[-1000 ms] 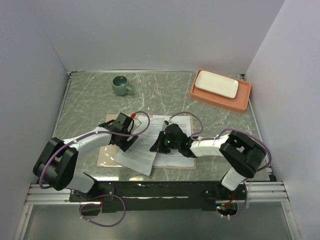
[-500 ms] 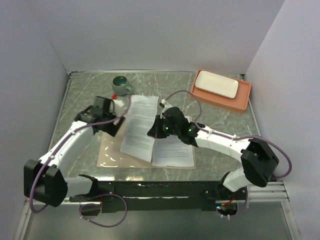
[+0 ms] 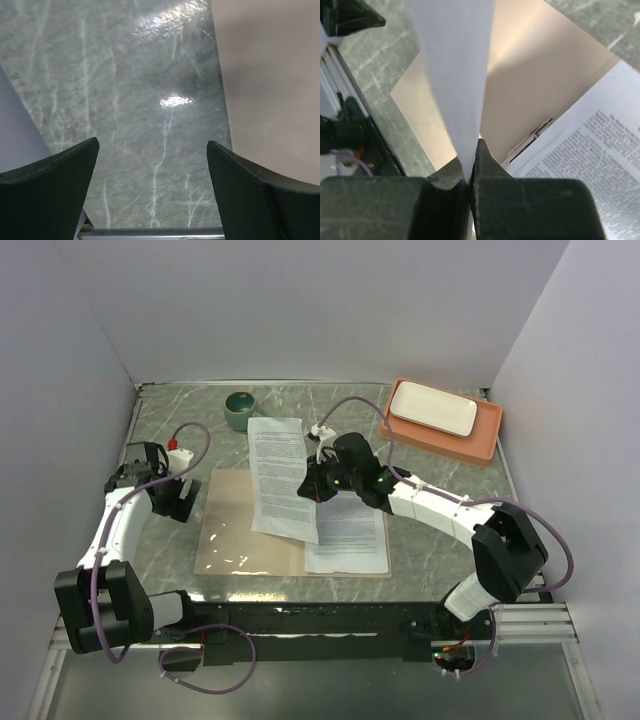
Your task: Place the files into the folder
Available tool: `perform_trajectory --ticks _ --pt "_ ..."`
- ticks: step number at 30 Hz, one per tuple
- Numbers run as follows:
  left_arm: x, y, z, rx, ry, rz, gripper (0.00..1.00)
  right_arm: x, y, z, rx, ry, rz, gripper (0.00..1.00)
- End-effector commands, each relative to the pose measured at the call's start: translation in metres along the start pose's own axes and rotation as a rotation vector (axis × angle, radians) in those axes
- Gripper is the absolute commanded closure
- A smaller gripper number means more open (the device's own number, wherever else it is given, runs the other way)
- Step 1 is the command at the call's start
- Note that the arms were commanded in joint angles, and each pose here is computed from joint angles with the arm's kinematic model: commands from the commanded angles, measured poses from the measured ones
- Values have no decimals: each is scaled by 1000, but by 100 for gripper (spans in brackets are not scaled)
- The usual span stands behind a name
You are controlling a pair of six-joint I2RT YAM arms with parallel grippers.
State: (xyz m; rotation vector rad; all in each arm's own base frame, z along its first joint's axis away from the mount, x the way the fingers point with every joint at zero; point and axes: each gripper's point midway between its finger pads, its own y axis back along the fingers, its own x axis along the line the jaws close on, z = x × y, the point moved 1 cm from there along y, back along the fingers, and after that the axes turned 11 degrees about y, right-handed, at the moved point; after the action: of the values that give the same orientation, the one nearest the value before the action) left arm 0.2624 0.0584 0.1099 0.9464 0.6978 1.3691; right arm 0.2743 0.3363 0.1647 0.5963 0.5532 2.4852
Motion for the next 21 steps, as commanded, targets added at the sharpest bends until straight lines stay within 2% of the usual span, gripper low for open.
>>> perform_trajectory --ticks 1,8,21 --pt "-10 -6 10 -93 -40 -64 4 7 2 23 -40 152 51 100" --pt "-15 -32 -11 -30 -42 -87 4 16 -5 18 4 131 111 100" --pt "-13 -50 -32 -41 -128 -54 4 21 -24 5 52 35 144 100"
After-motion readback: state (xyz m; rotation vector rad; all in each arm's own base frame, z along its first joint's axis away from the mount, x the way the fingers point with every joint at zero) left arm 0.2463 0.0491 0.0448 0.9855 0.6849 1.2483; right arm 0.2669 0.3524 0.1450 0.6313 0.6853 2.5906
